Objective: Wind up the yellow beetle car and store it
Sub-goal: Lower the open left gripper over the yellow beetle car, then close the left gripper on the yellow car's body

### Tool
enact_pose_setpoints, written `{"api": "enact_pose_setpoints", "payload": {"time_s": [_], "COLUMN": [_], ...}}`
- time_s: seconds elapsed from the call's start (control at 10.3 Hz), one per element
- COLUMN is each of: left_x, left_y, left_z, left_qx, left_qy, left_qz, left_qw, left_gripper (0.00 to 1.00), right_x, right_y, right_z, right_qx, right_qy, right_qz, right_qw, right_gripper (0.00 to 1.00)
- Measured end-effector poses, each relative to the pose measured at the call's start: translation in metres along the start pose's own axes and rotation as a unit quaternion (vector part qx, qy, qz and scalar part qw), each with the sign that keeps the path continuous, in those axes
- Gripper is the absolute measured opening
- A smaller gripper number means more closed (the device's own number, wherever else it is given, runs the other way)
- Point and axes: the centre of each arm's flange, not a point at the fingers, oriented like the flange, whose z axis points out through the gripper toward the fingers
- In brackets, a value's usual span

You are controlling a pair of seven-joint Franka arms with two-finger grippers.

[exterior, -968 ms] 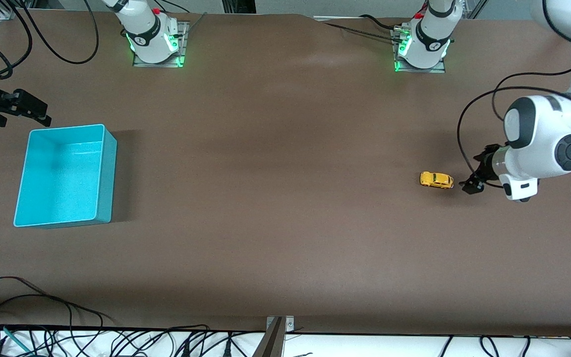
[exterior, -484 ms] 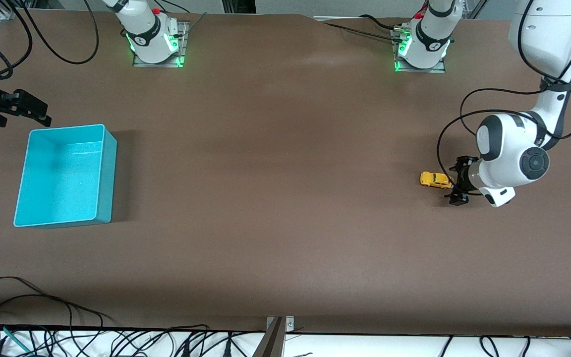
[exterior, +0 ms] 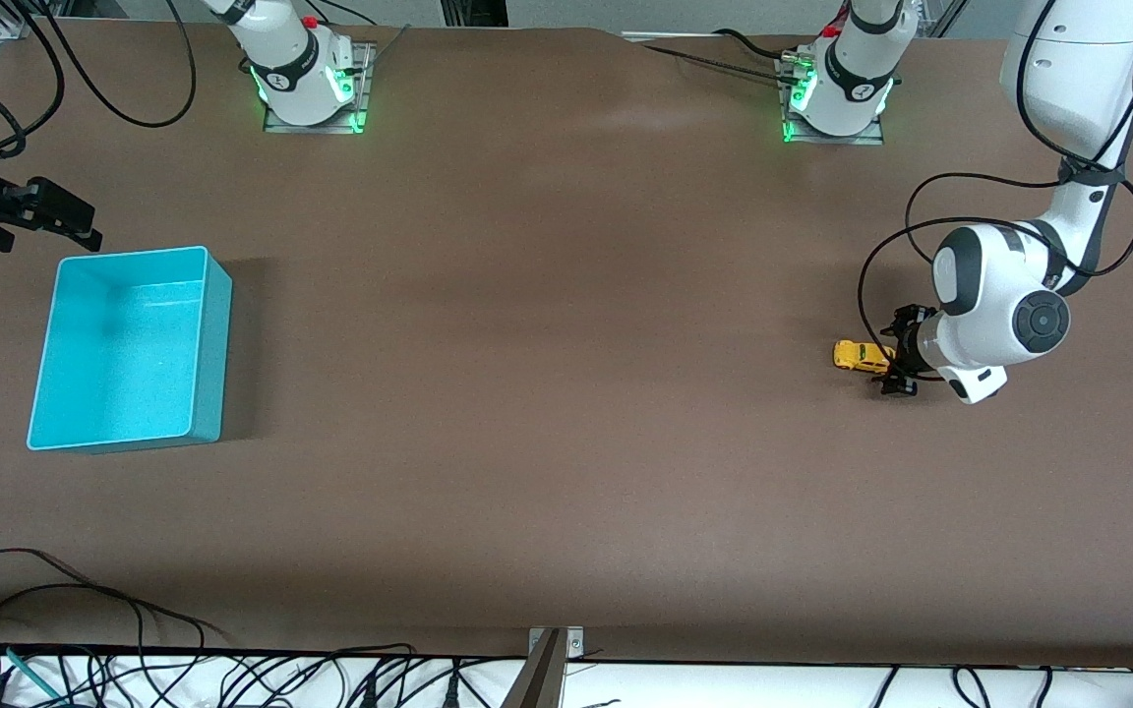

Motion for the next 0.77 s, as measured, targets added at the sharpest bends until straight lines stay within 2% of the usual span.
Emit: {"api": "enact_pose_setpoints", "payload": {"time_s": [0.1,0.19,0.39,0.58,0.77], "left_x": [0.0,-0.001,-0.003,-0.009,-0.037], "left_y": [-0.001,-0.001,0.0,0.004,0.011], "left_z": [0.002,0.003,0.002,-0.003,-0.024], "left_qx": [0.001,0.002,0.0,-0.006,-0.022], "left_qy": [-0.002,-0.003,-0.004,-0.005,-0.009], "left_qz": [-0.002,-0.002,-0.001,0.001,-0.016], "left_qw": [1.0,1.0,1.0,1.0,1.0], "left_gripper": [0.61,0.53,0.43,0.43,0.43], "right_x": [0.0,0.0,0.0,0.0,0.0], "right_y": [0.0,0.0,0.0,0.0,0.0], "right_z": [0.0,0.0,0.0,0.0,0.0], "right_qx": [0.0,0.0,0.0,0.0,0.0], "right_qy": [0.0,0.0,0.0,0.0,0.0], "right_qz": [0.0,0.0,0.0,0.0,0.0], "right_qw": [1.0,1.0,1.0,1.0,1.0], "right_gripper": [1.0,1.0,1.0,1.0,1.0]}}
